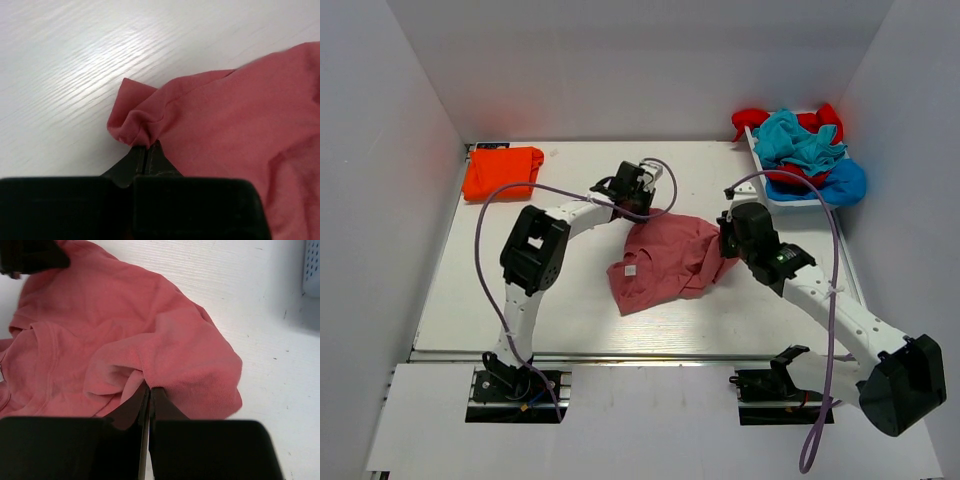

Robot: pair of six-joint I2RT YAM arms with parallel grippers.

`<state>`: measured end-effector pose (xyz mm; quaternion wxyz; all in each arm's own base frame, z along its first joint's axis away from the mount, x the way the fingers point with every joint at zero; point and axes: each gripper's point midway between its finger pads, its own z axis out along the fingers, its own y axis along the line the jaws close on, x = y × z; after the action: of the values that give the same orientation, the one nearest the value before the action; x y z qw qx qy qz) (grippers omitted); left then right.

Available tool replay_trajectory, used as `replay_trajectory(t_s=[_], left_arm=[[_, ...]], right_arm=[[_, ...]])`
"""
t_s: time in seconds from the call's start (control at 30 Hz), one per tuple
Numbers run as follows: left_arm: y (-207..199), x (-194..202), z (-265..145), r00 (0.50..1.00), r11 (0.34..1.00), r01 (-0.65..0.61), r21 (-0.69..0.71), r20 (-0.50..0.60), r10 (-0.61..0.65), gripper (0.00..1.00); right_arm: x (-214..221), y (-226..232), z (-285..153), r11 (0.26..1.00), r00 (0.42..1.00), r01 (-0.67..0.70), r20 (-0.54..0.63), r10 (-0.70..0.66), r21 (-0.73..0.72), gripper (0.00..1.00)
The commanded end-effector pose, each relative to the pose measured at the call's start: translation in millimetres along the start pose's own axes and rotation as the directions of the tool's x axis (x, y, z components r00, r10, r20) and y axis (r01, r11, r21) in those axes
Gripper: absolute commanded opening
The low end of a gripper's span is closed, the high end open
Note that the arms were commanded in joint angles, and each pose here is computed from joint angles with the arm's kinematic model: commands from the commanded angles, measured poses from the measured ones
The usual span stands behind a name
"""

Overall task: Fold and stack the t-shirts
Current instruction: Flatten out the tshirt

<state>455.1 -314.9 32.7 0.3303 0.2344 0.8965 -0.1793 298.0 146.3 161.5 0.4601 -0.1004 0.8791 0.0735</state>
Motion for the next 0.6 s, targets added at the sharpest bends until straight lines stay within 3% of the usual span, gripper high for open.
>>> replay_trajectory(t_s=[0.0,0.03,0.13,0.17,0.33,0.4,0.5,0.57], left_arm=[[10,-80,-79,0.976,0.991,0.017,-0.132,0.217,0.013,0.0],[8,-104,-110,0.957,0.989,0.023,-0.147,0.288,0.021,0.0],[21,-123,-156,0.938,0.975,0.05,-0.217,0.345,0.029,0.0],[21,-139,-190,0.912,0.969,0.057,-0.239,0.406,0.047,0.0],[29,-157,-286,0.835,0.935,0.101,-0.341,0.54,0.107,0.0],[37,-158,-315,0.814,0.908,0.142,-0.394,0.569,0.12,0.0],[48,-167,-393,0.735,0.85,0.245,-0.467,0.661,0.152,0.0],[51,-169,-424,0.703,0.825,0.274,-0.495,0.688,0.179,0.0]], right_arm=[[-32,-4,-14,1.0,0.995,-0.015,0.1,0.014,0.017,0.0],[-40,-6,-18,1.0,0.992,-0.019,0.123,0.016,0.025,0.0],[-63,-15,-28,0.997,0.98,-0.027,0.199,0.012,0.072,0.0],[-72,-17,-31,0.996,0.974,-0.026,0.227,0.008,0.08,0.0],[-101,-24,-49,0.993,0.953,-0.012,0.304,-0.023,0.114,0.0],[-124,-30,-66,0.991,0.93,-0.008,0.366,-0.042,0.137,0.0],[-167,-40,-103,0.983,0.871,0.01,0.482,-0.098,0.181,0.0],[-184,-41,-118,0.984,0.842,0.004,0.53,-0.101,0.181,0.0]])
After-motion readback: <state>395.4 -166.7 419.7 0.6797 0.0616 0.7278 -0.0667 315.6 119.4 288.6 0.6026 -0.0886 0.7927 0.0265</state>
